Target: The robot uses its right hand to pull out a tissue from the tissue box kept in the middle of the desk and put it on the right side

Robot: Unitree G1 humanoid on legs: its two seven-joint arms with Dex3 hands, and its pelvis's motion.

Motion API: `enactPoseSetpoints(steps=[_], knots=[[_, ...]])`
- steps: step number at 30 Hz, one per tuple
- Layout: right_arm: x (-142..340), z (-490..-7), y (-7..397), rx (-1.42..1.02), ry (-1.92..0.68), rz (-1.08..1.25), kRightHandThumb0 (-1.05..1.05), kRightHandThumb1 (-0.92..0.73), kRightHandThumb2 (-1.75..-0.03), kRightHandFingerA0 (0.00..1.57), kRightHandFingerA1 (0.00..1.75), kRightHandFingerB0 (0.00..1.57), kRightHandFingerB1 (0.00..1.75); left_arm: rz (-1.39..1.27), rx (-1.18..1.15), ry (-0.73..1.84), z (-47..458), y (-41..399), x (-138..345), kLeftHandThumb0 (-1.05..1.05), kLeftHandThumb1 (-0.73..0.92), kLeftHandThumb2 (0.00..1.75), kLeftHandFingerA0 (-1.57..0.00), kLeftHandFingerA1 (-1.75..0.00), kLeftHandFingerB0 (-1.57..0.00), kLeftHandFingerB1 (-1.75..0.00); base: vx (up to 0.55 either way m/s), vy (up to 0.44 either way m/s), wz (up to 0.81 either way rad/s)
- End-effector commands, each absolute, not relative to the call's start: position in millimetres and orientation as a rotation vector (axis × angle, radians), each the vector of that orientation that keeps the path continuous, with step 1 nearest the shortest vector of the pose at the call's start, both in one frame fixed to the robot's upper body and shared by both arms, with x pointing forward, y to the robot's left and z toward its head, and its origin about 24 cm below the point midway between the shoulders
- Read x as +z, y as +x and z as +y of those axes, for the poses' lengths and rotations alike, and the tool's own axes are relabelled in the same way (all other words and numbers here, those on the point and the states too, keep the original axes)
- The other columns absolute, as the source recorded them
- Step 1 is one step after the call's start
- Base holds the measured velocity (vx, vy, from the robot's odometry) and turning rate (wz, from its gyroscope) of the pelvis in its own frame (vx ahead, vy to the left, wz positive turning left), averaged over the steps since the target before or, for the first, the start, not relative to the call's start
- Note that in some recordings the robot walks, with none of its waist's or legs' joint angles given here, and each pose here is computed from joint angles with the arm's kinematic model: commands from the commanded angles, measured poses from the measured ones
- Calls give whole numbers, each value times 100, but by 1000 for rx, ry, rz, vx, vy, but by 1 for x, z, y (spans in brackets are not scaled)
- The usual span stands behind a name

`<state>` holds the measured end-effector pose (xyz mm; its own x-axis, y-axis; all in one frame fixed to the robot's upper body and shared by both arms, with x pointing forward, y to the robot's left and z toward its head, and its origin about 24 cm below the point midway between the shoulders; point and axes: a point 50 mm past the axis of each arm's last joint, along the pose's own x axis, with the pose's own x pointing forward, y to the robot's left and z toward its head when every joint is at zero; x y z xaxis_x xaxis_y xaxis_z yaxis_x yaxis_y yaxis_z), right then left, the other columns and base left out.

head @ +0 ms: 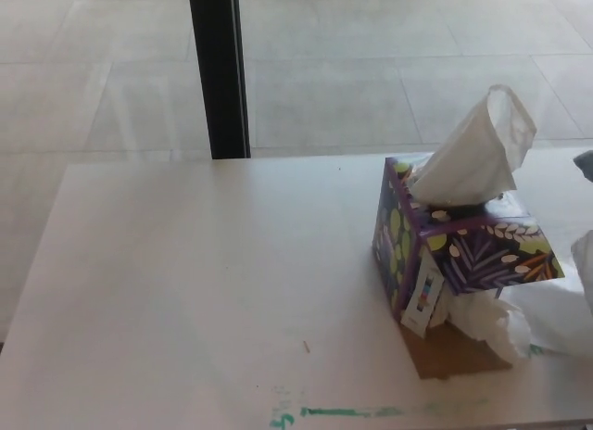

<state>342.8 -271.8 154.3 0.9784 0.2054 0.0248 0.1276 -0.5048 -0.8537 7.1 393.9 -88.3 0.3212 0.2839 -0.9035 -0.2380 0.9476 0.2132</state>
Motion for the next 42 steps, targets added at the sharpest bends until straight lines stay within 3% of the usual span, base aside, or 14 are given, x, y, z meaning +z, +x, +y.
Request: enactPoseSetpoints(steps=[1, 2, 5, 8, 10, 12, 15, 27, 30, 32, 33, 34, 41, 42], knots=[[154, -281, 332, 279, -2255, 197, -99, -73, -63, 0, 0, 0, 0, 1190, 364, 48, 396, 2, -86, -84, 92, 68, -53, -47, -47, -45, 0, 0, 0], [158, -279, 330, 305, -2271, 163, -105, -64, -107, 0, 17, 0, 4, 1183, 356, 47, 397, 3, -86, -83, 92, 70, -53, -50, -46, -46, 0, 0, 0], [160, -277, 329, 299, -2315, 211, -95, -49, -80, 0, 8, 0, 0, 1187, 342, 57, 397, 2, -85, -82, 92, 71, -53, -49, -45, -45, 0, 0, 0], [184, -276, 330, 278, -2237, 338, -17, -53, -56, 0, 0, 0, 0, 1183, 364, 69, 400, 2, -83, -80, 92, 70, -57, -47, -49, -44, 0, 0, 0], [193, -279, 329, 278, -2204, 328, -17, -53, -56, 0, 0, 0, 0, 1183, 374, 74, 401, 3, -82, -80, 92, 70, -57, -47, -49, -44, 0, 0, 0], [228, -291, 318, 211, -2216, 325, -81, -46, -86, 0, 2, 0, 0, 1188, 366, 73, 402, 4, -82, -81, 92, 70, -56, -47, -47, -44, 0, 0, 0], [244, -298, 312, 210, -2142, 384, -79, -46, -55, 0, 0, 0, 0, 1188, 370, 51, 402, 3, -82, -82, 92, 69, -54, -47, -46, -44, 0, 0, 0], [328, -392, 227, -268, -1772, 438, -74, -42, -88, 0, 31, 0, 36, 1180, 381, 41, 402, 7, -82, -81, 92, 70, -56, -49, -46, -44, 0, 0, 0], [315, -416, 198, -370, -1754, 407, -81, -69, -60, 0, 72, 5, 47, 1176, 386, 31, 402, 7, -82, -80, 92, 70, -54, -49, -46, -44, 0, 0, 0], [300, -431, 180, -444, -1733, 420, -42, -37, -100, 3, 57, 0, 53, 1175, 385, 34, 402, 11, -82, -80, 92, 70, -54, -47, -47, -44, 0, 0, 0], [279, -446, 164, -498, -1674, 415, -82, -56, -97, 18, 66, 9, 54, 1173, 385, 48, 402, 10, -82, -81, 92, 69, -55, -45, -48, -43, 0, 0, 0], [259, -458, 148, -564, -1626, 415, -84, -75, -63, 22, 74, 14, 52, 1171, 384, 49, 402, 10, -82, -82, 92, 69, -55, -46, -48, -43, 0, 0, 0], [168, -489, 82, -836, -1396, 523, -79, -81, -64, 36, 75, 23, 53, 1157, 373, 31, 401, 11, -82, -81, 92, 70, -52, -48, -45, -44, 0, 0, 0], [146, -492, 68, -902, -1328, 515, -71, -60, -103, 48, 73, 29, 57, 1156, 385, 27, 401, 12, -83, -82, 92, 70, -55, -46, -46, -43, 0, 0, 0]])
